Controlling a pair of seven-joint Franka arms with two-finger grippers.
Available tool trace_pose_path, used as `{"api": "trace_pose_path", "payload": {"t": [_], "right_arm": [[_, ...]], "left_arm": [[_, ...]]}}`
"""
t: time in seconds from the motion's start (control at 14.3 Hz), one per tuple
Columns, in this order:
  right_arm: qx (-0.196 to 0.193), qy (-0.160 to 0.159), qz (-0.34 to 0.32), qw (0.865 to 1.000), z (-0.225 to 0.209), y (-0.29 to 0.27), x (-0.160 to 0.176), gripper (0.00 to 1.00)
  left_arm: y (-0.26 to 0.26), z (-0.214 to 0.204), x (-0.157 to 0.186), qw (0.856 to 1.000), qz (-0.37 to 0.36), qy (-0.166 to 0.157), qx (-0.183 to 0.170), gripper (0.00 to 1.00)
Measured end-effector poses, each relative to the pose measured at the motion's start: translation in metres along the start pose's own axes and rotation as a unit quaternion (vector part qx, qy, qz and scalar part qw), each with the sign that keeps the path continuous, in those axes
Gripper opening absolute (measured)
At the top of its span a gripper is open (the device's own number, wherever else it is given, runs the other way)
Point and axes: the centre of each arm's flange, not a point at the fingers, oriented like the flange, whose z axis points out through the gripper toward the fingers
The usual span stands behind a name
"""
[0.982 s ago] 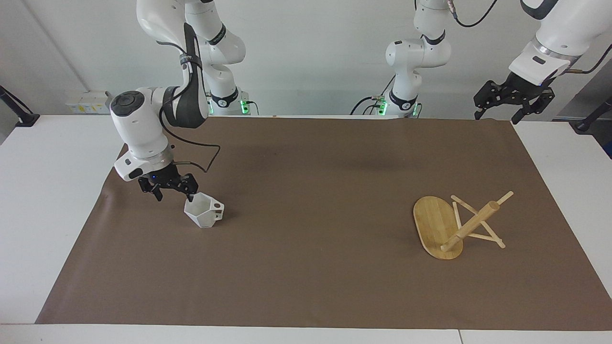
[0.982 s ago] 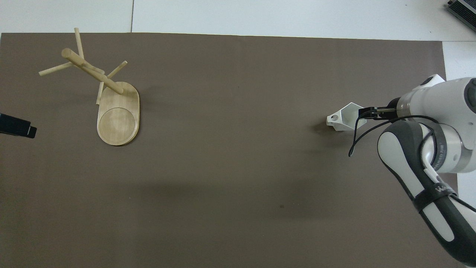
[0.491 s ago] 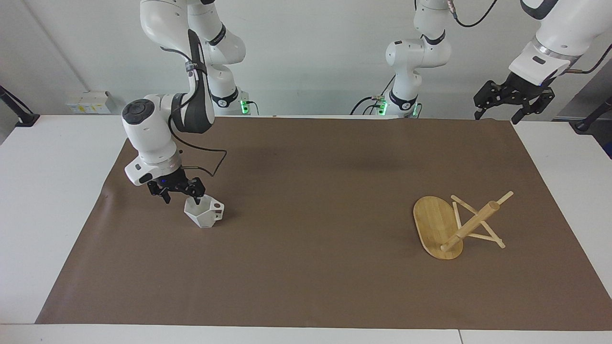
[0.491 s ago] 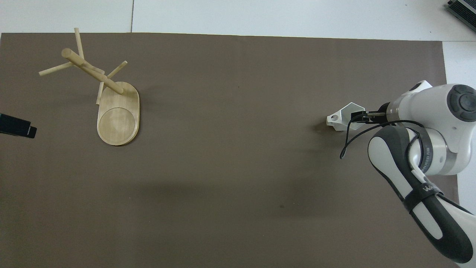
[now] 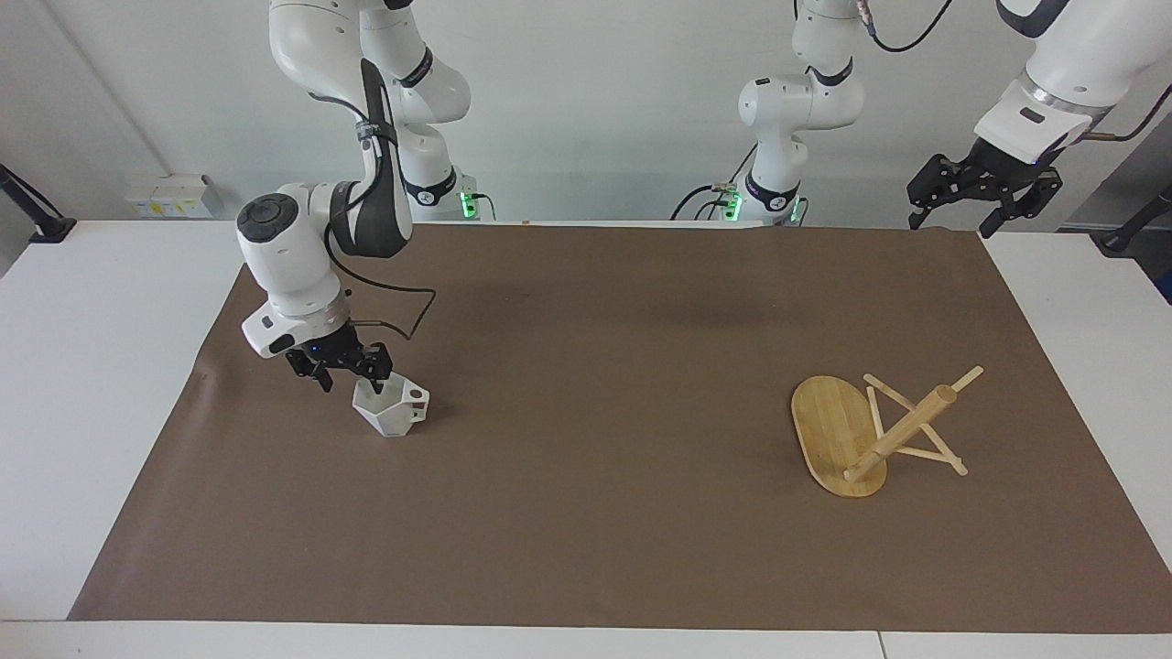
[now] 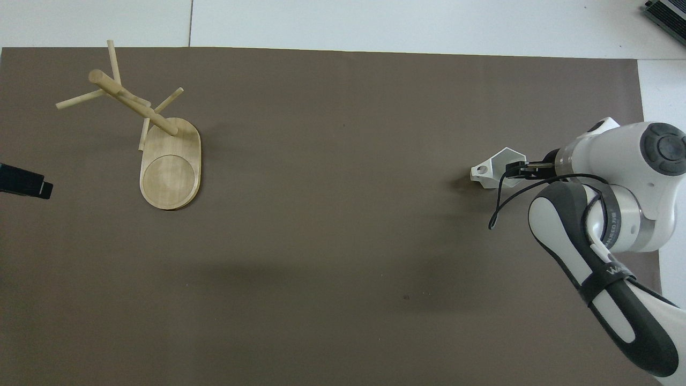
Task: Hang cup on rack
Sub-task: 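Close the right gripper on the white mug's rim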
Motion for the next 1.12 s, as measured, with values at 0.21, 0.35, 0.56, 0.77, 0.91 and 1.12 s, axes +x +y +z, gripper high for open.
{"api": "trace_pose_path", "payload": {"t": [0.21, 0.35, 0.56, 0.77, 0.91, 1.12], "right_arm": [[0.000, 0.000, 0.001, 1.000, 0.0004, 0.0000, 0.0000, 0.73], [0.000, 0.000, 0.001, 1.000, 0.0005, -0.0001, 0.0000, 0.54], [0.001, 0.000, -0.001, 1.000, 0.0005, -0.0023, -0.0001, 0.19], [0.006, 0.005, 0.003, 1.000, -0.0027, -0.0065, 0.0014, 0.07], [0.006, 0.005, 0.011, 1.000, -0.0025, -0.0062, 0.0013, 0.07], [0.006, 0.004, 0.018, 1.000, -0.0025, -0.0062, 0.0012, 0.07]], "left_arm": [[0.0000, 0.0000, 0.0000, 1.000, 0.000, 0.000, 0.000, 1.00], [0.0000, 0.0000, 0.0000, 1.000, 0.000, 0.000, 0.000, 1.00], [0.0000, 0.0000, 0.0000, 1.000, 0.000, 0.000, 0.000, 1.00], [0.0000, 0.0000, 0.0000, 1.000, 0.000, 0.000, 0.000, 1.00], [0.0000, 0.0000, 0.0000, 1.000, 0.000, 0.000, 0.000, 1.00], [0.0000, 0.0000, 0.0000, 1.000, 0.000, 0.000, 0.000, 1.00]]}}
